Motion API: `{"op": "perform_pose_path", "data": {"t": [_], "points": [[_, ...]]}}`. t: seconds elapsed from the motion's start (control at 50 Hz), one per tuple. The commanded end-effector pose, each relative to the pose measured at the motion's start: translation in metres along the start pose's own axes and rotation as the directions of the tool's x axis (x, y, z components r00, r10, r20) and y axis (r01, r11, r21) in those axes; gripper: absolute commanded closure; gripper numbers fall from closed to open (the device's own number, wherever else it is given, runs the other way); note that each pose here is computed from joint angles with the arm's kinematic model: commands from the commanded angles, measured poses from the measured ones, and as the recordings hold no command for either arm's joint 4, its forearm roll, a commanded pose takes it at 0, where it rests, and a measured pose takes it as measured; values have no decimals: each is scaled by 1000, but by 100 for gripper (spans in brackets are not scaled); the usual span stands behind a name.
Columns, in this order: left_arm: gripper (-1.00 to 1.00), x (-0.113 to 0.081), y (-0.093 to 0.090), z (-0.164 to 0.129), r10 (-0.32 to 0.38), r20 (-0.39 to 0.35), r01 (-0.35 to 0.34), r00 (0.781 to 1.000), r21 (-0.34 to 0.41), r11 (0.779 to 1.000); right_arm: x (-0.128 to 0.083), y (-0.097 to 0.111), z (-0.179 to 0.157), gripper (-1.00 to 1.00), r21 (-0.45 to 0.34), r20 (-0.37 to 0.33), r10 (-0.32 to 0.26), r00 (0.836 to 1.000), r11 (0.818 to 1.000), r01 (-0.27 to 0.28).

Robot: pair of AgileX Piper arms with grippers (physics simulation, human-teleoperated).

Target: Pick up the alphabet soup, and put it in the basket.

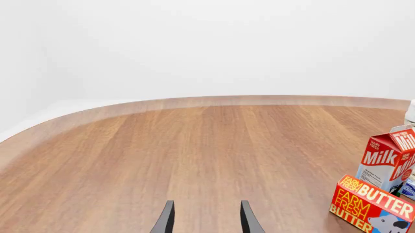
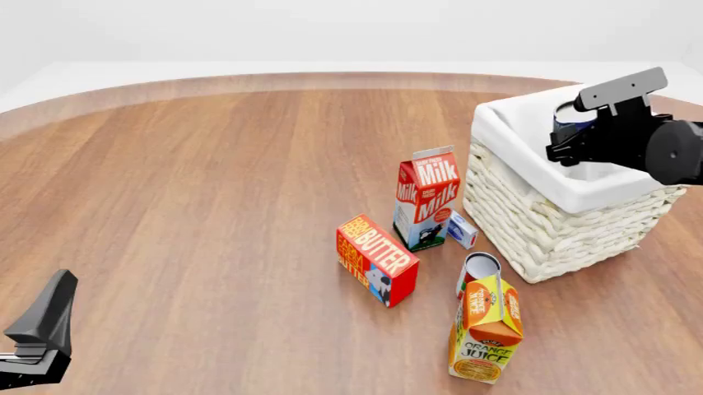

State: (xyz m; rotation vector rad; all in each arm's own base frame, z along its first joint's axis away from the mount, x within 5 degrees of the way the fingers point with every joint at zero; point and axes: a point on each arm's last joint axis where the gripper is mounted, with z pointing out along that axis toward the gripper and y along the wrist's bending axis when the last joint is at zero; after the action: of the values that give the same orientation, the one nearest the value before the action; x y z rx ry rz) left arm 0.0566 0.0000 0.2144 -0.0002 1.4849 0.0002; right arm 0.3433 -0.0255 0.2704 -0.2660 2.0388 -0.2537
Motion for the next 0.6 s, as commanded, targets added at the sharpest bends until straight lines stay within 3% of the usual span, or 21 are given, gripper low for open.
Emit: {"op": "perform_pose_path", "data": {"t": [0.02,0.6], "points": [[-100,0,0,0,0,0,0,1000,0,1000,-2,-5,2,100,13,7,-1,1000,1000,1],[-100,0,0,0,0,0,0,1000,0,1000,6,-9,18,100,19,-26,-12,1000,1000,12]]}}
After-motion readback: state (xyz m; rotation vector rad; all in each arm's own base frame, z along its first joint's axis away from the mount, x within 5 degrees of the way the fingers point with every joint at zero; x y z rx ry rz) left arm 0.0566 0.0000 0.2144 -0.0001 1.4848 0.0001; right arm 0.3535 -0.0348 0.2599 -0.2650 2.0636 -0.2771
